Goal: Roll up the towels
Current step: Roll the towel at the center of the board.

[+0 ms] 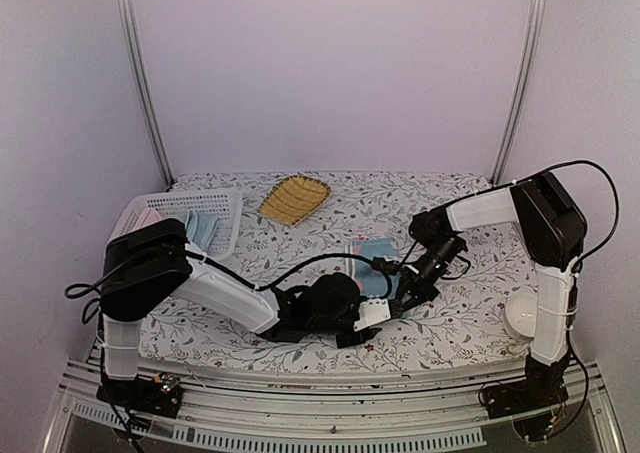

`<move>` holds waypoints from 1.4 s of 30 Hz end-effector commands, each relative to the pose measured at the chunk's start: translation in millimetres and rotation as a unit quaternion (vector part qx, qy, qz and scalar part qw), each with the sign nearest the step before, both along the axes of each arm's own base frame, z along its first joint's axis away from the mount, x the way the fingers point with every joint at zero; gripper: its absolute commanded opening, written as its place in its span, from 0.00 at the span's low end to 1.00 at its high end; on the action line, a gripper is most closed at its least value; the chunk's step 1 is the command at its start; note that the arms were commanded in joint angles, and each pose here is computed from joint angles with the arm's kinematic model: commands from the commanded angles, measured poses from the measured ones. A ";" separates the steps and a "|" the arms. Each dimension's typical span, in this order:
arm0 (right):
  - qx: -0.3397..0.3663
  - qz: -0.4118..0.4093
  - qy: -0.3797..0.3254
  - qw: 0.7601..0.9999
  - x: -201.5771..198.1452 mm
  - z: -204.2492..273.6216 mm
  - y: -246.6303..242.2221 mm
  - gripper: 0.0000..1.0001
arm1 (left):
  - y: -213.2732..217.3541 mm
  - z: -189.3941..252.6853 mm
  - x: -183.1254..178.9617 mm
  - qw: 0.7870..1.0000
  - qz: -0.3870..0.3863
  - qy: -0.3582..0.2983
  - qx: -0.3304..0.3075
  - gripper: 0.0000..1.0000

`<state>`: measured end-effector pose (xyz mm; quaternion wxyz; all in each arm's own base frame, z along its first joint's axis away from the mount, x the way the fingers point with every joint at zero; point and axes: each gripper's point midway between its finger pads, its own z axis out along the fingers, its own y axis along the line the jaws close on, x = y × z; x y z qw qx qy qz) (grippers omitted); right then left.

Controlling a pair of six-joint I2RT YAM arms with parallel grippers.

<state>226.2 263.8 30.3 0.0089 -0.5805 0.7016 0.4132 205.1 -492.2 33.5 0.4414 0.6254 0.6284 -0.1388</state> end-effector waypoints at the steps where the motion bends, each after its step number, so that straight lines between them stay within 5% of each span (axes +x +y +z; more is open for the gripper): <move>1: 0.008 0.006 0.012 1.000 -6.9 0.1 -1.0 0.04 | 2.9 -5.3 13.8 1.000 0.013 -0.005 0.012 0.44; 11: 0.001 0.010 0.011 1.000 -9.1 -3.9 -4.1 0.04 | -3.2 17.4 8.2 1.000 -0.001 -0.010 -0.016 0.46; 29: 0.006 0.007 0.012 1.000 -8.3 -2.0 -2.2 0.05 | -5.5 -14.2 8.4 0.999 -0.016 0.044 0.022 0.38; 36: 0.006 0.005 0.030 1.000 -12.7 -1.5 -2.5 0.04 | -5.7 -12.1 6.2 0.998 -0.012 0.062 0.021 0.15; 42: 0.011 0.009 0.071 0.997 -27.4 7.7 -8.2 0.04 | 0.8 -8.7 -12.7 0.989 -0.041 0.143 0.022 0.00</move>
